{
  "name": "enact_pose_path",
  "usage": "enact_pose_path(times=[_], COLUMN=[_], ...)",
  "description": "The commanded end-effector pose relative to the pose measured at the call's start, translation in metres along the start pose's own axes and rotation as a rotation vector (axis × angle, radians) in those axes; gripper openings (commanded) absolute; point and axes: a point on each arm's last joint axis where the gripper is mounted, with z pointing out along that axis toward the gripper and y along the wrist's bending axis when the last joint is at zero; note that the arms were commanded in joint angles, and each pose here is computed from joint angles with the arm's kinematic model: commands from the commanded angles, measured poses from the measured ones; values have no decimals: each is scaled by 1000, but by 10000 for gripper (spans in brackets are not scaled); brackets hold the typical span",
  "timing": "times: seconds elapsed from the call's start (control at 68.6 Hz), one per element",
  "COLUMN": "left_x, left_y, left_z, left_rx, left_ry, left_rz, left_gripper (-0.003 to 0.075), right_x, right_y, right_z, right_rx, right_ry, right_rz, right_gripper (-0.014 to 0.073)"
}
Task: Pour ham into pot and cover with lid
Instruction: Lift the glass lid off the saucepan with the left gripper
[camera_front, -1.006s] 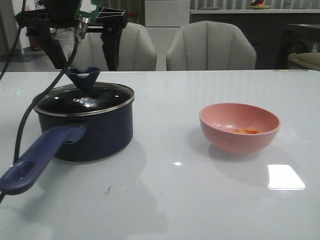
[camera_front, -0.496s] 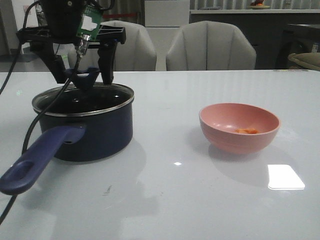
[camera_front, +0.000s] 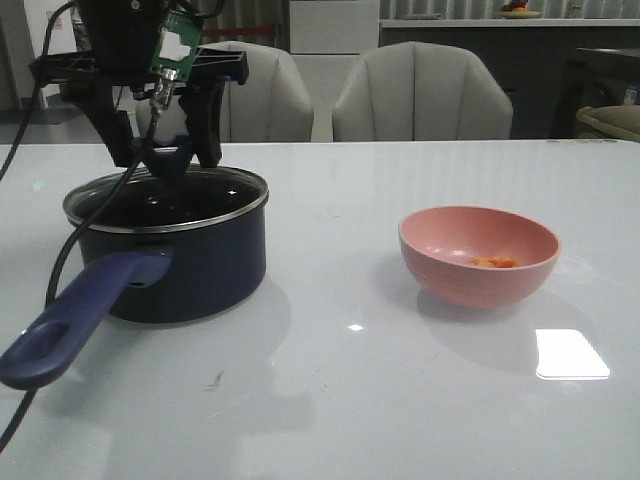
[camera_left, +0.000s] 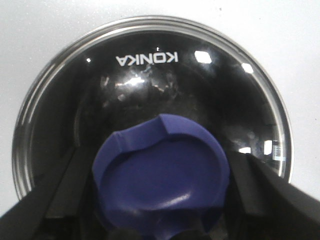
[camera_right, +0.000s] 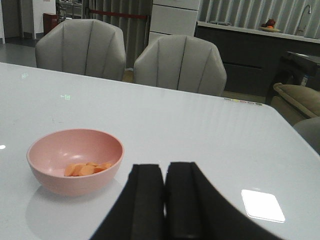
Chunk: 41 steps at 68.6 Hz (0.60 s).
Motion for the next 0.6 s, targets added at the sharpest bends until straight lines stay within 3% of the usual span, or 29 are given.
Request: enact_pose_path(times=[0.0,0.306,0.394,0.583], left_x=[-10,-10,-10,-11], left_y=[2,16,34,96], left_z=[-45,-92,-102,-113], left_rx=[36,45,22,-69], left_ry=[-123,-229,-232,-197], left_rz=[16,82,78,15], left_gripper=[260,260,260,260], right_x=[-11,-11,-11,-11], right_y=[-2,-2,-2,-2], right_z=[-2,-2,-2,-2], right_rx=[22,22,22,22], right_ry=[-109,-109,-109,-109], right_rz=[-13,-13,-13,-13], right_gripper=[159,159,159,159])
